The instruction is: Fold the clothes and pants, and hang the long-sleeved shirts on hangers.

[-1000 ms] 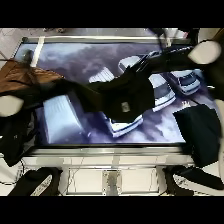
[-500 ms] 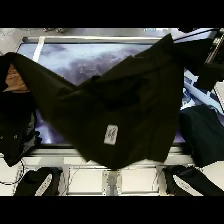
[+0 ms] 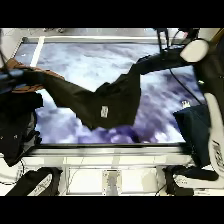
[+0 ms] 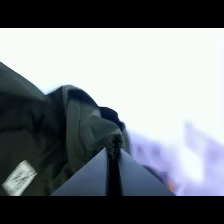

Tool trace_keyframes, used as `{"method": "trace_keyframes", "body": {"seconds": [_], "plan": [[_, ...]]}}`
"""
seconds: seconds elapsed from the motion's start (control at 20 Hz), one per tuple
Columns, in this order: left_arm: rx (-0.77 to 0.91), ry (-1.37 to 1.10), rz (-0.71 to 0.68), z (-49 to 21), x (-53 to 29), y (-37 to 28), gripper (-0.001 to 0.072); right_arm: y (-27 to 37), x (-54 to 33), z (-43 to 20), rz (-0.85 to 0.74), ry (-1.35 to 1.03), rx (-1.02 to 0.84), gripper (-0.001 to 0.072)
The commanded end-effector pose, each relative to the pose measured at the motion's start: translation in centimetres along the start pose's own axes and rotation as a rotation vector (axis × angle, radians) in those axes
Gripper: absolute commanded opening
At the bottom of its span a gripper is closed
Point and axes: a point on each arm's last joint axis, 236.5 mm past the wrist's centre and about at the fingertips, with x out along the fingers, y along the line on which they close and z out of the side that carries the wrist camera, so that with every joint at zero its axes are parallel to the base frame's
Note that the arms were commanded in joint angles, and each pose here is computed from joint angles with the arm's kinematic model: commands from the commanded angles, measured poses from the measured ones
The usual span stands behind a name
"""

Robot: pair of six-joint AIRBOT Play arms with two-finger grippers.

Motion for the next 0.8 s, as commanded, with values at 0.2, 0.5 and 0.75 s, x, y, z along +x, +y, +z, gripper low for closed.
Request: {"method": "trace_keyframes", "body": {"seconds": [0.2,0.5,0.75], "plan": [[0.012,-0.062,0.019,3.5,5.2,0.2,0.0007,-8.8,2.5,6.9,-0.143,-0.241,0.038,0.0036],[0.071,0.298,0.104,-4.8,4.4,2.4,0.0007,-8.7,1.4,2.8,-0.108,-0.068,0.064,0.0037],[0.095,0.383,0.104,-6.7,3.1,2.6,0.0007,-8.4,1.4,-0.8,-0.098,0.084,0.054,0.0037]]}}
